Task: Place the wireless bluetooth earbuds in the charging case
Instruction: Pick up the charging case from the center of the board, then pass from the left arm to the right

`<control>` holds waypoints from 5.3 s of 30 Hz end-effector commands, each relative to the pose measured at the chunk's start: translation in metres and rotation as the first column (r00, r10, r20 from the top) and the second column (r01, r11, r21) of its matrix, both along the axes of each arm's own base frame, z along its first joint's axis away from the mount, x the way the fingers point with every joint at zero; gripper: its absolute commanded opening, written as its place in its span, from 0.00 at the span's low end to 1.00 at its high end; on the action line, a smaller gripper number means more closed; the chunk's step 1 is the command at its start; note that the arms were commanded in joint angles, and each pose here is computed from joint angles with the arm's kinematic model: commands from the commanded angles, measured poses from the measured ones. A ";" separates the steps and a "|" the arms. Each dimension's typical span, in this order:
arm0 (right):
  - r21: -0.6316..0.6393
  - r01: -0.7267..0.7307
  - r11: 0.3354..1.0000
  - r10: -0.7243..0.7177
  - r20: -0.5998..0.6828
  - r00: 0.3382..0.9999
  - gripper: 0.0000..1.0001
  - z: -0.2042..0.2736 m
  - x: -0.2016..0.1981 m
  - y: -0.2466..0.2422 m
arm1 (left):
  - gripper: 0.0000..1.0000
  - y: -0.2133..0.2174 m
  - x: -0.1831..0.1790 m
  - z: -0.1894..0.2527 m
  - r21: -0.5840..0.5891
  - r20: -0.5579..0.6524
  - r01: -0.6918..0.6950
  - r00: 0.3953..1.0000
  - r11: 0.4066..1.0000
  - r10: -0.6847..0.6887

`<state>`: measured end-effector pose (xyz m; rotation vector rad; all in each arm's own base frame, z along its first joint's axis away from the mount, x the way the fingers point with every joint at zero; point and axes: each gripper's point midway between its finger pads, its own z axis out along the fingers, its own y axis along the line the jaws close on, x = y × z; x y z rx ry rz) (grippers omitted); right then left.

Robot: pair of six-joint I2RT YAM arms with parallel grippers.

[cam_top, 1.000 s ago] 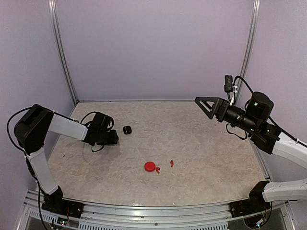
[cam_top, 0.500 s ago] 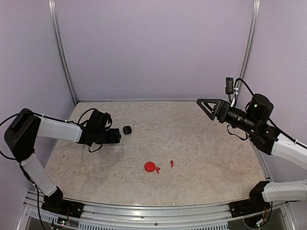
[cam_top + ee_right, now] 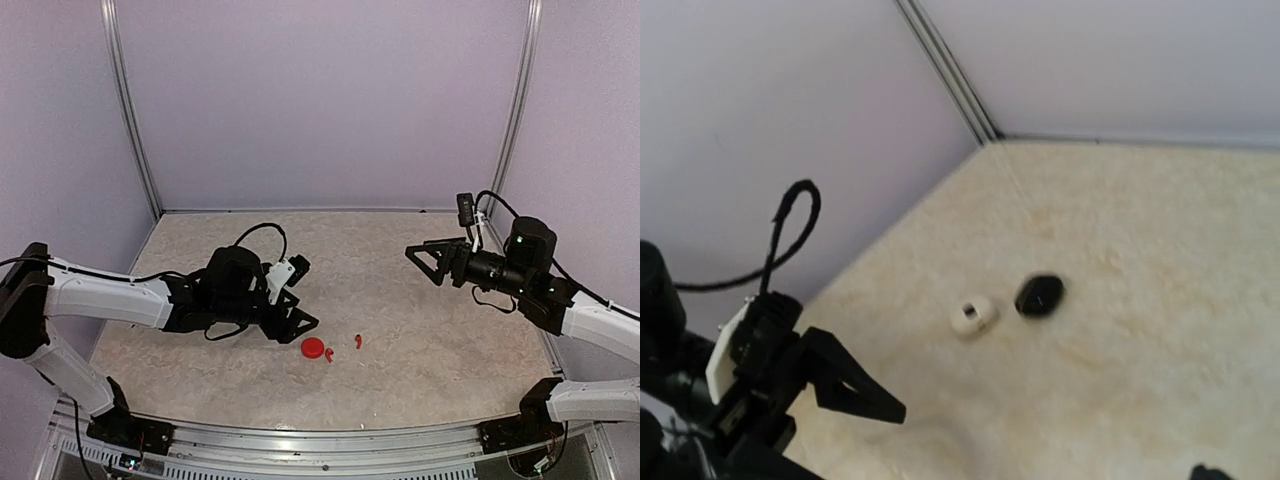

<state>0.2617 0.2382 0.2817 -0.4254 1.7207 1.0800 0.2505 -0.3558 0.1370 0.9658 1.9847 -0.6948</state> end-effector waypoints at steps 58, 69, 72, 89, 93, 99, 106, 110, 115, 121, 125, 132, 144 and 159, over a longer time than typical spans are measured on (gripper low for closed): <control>-0.051 -0.373 0.927 0.371 -0.046 0.928 0.89 -0.037 -0.046 0.018 | 0.34 -0.024 -0.055 -0.042 0.457 0.316 0.219 0.866 0.862 -0.387; 0.064 -0.572 0.818 0.574 -0.150 0.805 0.73 -0.042 -0.079 0.031 | 0.34 -0.065 -0.102 0.037 0.544 0.498 0.320 0.620 0.775 -0.606; 0.079 -0.602 0.794 0.606 -0.177 0.776 0.71 -0.045 -0.087 0.035 | 0.34 -0.073 -0.108 0.046 0.552 0.518 0.336 0.579 0.763 -0.629; 0.089 -0.714 0.694 0.707 -0.272 0.653 0.54 -0.057 -0.116 0.072 | 0.33 -0.093 -0.124 0.061 0.594 0.547 0.397 0.439 0.700 -0.713; 0.089 -0.732 0.675 0.722 -0.279 0.632 0.50 -0.059 -0.122 0.079 | 0.33 -0.096 -0.127 0.060 0.605 0.542 0.407 0.419 0.684 -0.729; 0.094 -0.753 0.651 0.740 -0.295 0.604 0.44 -0.064 -0.130 0.087 | 0.33 -0.099 -0.128 0.057 0.622 0.534 0.413 0.397 0.665 -0.746; 0.095 -0.765 0.637 0.750 -0.306 0.587 0.40 -0.069 -0.135 0.091 | 0.33 -0.101 -0.128 0.056 0.636 0.527 0.412 0.386 0.652 -0.757; 0.103 -0.772 0.627 0.758 -0.312 0.573 0.38 -0.073 -0.139 0.093 | 0.33 -0.103 -0.129 0.057 0.638 0.528 0.415 0.377 0.648 -0.761; 0.108 -0.782 0.614 0.766 -0.323 0.556 0.37 -0.078 -0.143 0.096 | 0.33 -0.104 -0.131 0.057 0.649 0.525 0.412 0.366 0.640 -0.768; 0.116 -0.787 0.607 0.770 -0.331 0.545 0.40 -0.081 -0.145 0.098 | 0.33 -0.103 -0.131 0.058 0.651 0.532 0.403 0.361 0.643 -0.766; 0.121 -0.792 0.598 0.779 -0.322 0.538 0.41 -0.078 -0.149 0.095 | 0.33 -0.102 -0.131 0.060 0.649 0.537 0.401 0.361 0.647 -0.763; 0.127 -0.787 0.604 0.775 -0.325 0.542 0.42 -0.079 -0.154 0.090 | 0.33 -0.099 -0.128 0.063 0.646 0.551 0.384 0.362 0.659 -0.752; 0.115 -0.773 0.623 0.760 -0.319 0.566 0.39 -0.080 -0.147 0.094 | 0.33 -0.102 -0.134 0.079 0.611 0.588 0.407 0.340 0.679 -0.734; 0.114 -0.788 0.605 0.770 -0.338 0.541 0.26 -0.086 -0.152 0.097 | 0.33 -0.105 -0.132 0.075 0.626 0.579 0.398 0.340 0.671 -0.742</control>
